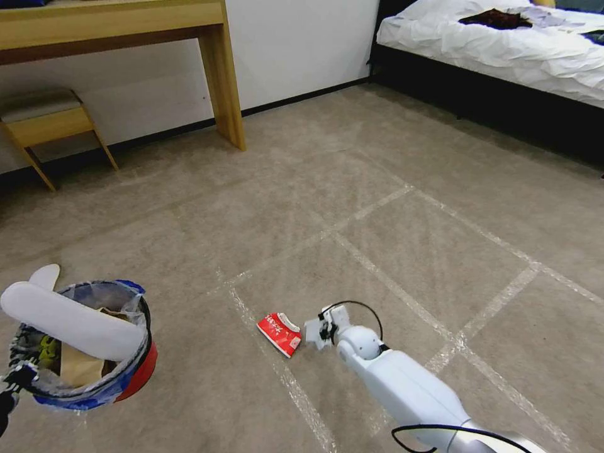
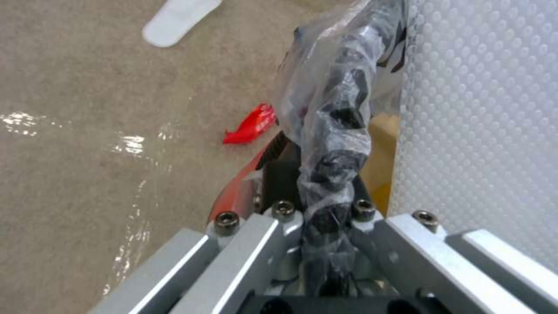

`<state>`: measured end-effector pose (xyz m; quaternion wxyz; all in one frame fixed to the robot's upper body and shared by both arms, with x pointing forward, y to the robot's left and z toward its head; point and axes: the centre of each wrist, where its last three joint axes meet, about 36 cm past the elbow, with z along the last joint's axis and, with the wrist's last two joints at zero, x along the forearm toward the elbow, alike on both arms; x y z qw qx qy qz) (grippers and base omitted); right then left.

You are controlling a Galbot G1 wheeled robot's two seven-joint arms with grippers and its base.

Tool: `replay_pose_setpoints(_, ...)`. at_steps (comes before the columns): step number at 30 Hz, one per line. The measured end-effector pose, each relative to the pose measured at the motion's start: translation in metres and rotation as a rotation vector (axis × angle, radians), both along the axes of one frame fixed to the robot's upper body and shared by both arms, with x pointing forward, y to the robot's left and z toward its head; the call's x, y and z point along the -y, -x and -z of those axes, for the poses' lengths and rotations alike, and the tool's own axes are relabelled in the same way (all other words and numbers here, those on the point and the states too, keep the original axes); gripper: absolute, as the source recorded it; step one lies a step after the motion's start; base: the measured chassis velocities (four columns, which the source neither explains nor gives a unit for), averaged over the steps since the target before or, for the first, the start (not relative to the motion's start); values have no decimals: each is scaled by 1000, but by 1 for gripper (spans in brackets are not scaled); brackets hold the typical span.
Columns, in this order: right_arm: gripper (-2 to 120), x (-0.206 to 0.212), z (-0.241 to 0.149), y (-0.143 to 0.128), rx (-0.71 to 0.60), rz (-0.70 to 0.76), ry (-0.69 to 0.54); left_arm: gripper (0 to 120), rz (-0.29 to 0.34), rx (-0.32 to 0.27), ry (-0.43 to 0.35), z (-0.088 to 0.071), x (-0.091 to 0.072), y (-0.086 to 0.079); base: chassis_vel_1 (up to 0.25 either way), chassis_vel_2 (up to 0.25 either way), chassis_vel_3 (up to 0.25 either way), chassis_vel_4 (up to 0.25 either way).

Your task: Pick up the trash bin and place the garbage on the floor into it.

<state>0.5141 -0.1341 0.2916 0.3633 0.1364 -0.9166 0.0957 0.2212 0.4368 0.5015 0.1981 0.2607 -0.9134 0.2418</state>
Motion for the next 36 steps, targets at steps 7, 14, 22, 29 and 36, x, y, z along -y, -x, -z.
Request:
replay_pose_setpoints(7,0,11,-36,-8,103,30,-60,0,32,35,37,-3,3,-6,0,0,0,0)
replay_pose_setpoints(14,0,21,-73,-9,294,32,-148,0,100,67,63,-4,8,-18,0,0,0,0)
replay_pose_setpoints(22,0,-1,-122,-3,486,-70,-377,0,201,111,136,-8,6,-30,0,0,0,0)
replay_pose_setpoints(29,0,-11,-159,4,575,-157,-522,0,266,88,157,-6,6,-42,0,0,0,0)
replay_pose_setpoints(36,0,-7,-180,13,639,-214,-596,0,330,52,168,2,9,-58,0,0,0,0)
